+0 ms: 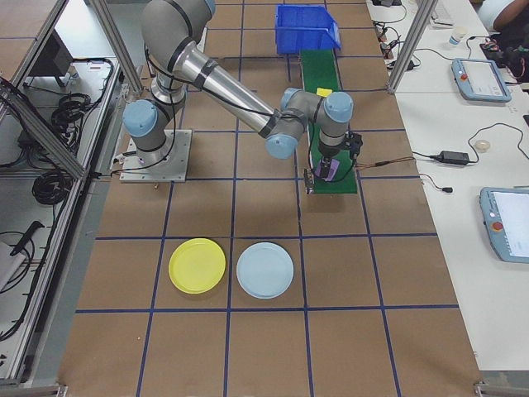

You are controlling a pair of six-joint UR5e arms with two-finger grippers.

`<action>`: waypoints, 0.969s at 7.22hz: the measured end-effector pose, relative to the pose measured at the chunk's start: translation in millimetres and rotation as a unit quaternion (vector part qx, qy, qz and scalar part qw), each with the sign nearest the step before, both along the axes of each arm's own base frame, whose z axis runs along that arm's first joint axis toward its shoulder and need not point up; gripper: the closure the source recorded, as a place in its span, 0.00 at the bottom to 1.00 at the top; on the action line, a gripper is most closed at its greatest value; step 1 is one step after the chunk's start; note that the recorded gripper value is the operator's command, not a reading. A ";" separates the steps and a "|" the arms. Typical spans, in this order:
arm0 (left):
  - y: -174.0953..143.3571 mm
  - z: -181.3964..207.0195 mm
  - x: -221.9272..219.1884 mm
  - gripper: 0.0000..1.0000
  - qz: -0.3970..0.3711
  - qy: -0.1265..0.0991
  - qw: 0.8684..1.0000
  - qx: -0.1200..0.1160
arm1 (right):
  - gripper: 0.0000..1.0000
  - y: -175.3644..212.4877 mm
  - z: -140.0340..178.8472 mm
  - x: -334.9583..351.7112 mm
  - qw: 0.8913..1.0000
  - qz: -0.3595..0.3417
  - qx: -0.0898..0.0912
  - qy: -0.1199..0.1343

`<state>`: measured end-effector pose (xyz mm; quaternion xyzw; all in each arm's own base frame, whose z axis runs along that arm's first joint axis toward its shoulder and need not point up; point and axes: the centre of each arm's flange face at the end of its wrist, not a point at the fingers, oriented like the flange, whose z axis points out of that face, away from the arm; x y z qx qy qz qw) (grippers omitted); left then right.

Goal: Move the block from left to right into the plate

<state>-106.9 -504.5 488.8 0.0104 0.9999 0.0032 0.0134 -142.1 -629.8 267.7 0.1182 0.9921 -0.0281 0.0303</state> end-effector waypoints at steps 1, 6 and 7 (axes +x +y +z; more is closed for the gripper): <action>-0.4 0.3 0.2 0.00 -0.002 0.000 1.000 -0.002 | 0.79 4.0 -2.3 -11.6 1.000 0.000 0.001 0.000; -1.0 -0.5 0.0 0.00 0.001 0.001 1.000 -0.006 | 0.82 50.0 26.8 -149.3 0.997 0.066 -0.012 0.040; -1.2 0.3 0.1 0.00 0.003 0.001 1.000 -0.007 | 0.81 82.3 21.5 -199.2 0.995 0.094 -0.005 0.039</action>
